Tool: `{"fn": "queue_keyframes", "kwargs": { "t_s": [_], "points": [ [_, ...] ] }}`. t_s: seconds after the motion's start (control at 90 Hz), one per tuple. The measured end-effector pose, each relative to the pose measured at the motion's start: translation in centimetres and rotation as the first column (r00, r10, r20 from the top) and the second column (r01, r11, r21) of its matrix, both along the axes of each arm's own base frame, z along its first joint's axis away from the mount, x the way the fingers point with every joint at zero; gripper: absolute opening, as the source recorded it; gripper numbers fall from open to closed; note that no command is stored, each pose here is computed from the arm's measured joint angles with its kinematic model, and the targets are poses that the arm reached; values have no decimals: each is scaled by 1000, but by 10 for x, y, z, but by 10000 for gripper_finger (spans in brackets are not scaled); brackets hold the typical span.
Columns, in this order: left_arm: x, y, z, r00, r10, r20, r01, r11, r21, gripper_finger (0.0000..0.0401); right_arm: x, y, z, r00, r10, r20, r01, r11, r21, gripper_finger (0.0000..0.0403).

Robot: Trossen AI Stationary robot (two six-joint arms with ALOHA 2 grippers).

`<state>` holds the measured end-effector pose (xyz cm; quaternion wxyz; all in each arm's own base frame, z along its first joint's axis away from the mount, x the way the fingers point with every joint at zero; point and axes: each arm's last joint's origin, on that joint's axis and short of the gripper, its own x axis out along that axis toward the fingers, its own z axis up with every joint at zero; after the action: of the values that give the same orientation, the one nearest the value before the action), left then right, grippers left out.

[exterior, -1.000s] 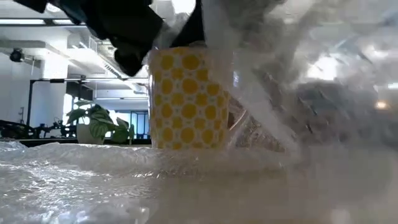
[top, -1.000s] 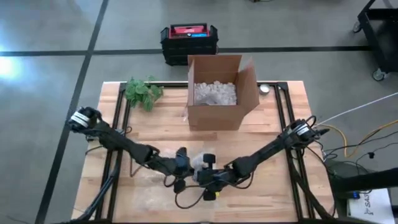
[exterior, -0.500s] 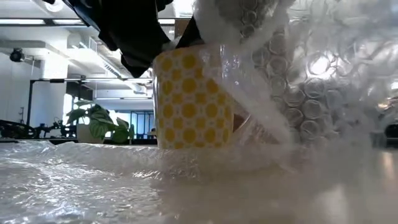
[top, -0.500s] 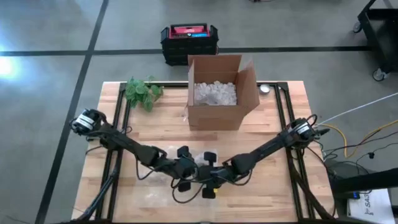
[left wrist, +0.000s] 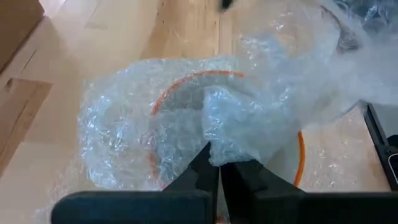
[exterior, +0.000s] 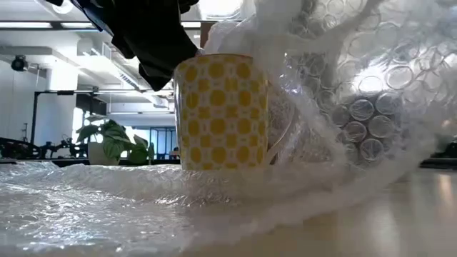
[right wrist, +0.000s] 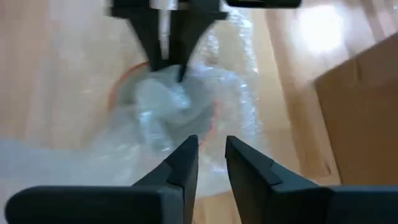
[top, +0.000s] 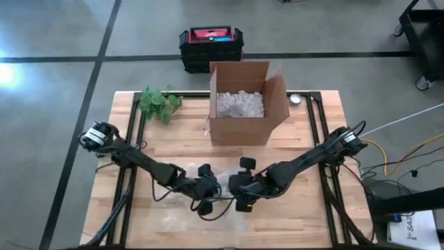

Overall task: Wrap mug
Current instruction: Wrap the yellow mug with bubble wrap

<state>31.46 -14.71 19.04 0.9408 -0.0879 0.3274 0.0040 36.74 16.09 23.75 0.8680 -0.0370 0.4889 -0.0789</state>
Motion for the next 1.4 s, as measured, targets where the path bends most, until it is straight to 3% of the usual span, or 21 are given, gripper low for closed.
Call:
{"fn": "queue_keyframes", "kwargs": {
  "t_s": [0.289, 0.467, 0.678, 0.878, 1.056, 1.189, 1.4],
  "points": [
    [0, -1, 0, 1000, -5, 4, 5, 1000, -4, 0, 23, 14, -41, 992, 122, 20, -123, 989, 84, 11],
    [0, -1, 2, 1000, -24, 10, 24, 1000, -13, 0, 31, 12, -60, 995, 104, -1, -104, 992, 77, 6],
    [-13, 2, 24, 996, -87, 14, 88, 994, -64, 0, 35, 7, -64, 996, 89, 4, -89, 993, 83, 7],
    [-29, 10, 33, 995, -60, -77, 55, 997, -60, 0, 36, 7, -64, 995, 104, 9, -104, 992, 78, 1],
    [-26, 8, 44, 997, -77, 20, 79, 994, -72, 0, 37, 6, -64, 995, 100, 18, -101, 992, 81, 2],
    [-14, 6, 38, 995, -70, 67, 75, 994, -84, 0, 37, 5, -64, 995, 97, 21, -99, 992, 82, 2],
    [1, 1, 3, 998, -65, -12, 65, 997, -52, 0, 37, 5, -63, 995, 95, 21, -96, 992, 86, 2]
  ]
}}
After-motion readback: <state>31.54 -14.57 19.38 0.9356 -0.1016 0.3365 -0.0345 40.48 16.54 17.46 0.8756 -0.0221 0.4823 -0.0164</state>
